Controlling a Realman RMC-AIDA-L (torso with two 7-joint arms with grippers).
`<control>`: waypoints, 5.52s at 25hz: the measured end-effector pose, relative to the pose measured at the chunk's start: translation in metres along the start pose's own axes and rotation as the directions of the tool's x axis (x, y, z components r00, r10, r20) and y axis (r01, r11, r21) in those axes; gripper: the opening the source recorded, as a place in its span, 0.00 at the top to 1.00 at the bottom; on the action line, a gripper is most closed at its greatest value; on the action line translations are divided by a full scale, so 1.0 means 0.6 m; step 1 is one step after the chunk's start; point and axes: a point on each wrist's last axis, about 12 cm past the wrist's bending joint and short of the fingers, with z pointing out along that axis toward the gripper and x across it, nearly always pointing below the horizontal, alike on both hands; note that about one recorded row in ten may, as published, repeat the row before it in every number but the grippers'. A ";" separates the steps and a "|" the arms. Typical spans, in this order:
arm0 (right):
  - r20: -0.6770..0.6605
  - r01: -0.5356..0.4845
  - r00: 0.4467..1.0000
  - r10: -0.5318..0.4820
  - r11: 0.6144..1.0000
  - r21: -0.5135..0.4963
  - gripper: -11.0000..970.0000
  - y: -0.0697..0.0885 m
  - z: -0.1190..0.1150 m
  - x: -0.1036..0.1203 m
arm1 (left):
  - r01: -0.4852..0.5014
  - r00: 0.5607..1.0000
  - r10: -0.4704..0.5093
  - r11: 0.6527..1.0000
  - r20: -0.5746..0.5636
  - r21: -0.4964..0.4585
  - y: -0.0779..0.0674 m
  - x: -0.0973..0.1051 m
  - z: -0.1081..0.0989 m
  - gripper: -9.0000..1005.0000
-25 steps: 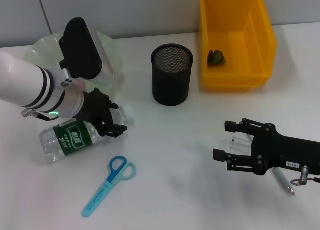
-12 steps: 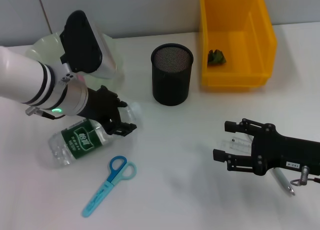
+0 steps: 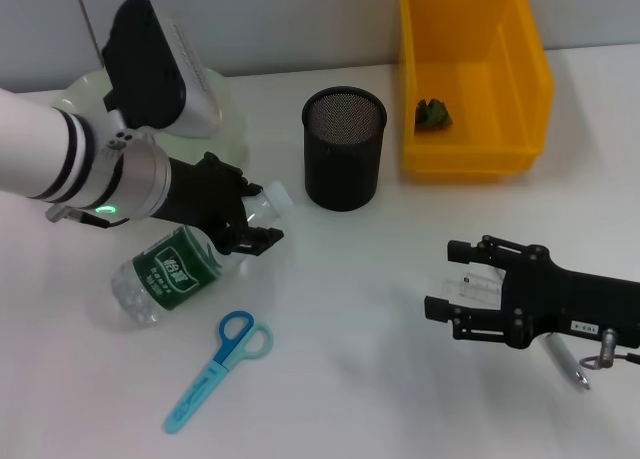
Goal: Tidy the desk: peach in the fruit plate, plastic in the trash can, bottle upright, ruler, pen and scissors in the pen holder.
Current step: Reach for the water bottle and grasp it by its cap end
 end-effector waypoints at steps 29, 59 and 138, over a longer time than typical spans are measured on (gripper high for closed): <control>0.005 0.000 1.000 0.000 1.000 -0.014 0.13 -0.001 0.009 -0.006 | 0.078 0.987 -0.069 0.995 0.145 -0.054 0.013 0.021 -0.031 0.94; 0.000 -0.009 1.000 0.009 1.000 -0.021 0.13 -0.003 0.009 -0.010 | -0.076 0.992 0.084 0.993 0.096 -0.086 -0.009 -0.028 0.022 0.22; -0.024 0.006 1.000 -0.009 0.996 -0.090 0.13 -0.006 0.055 -0.026 | -0.169 0.981 0.159 0.982 -0.109 -0.086 -0.003 0.010 0.072 0.23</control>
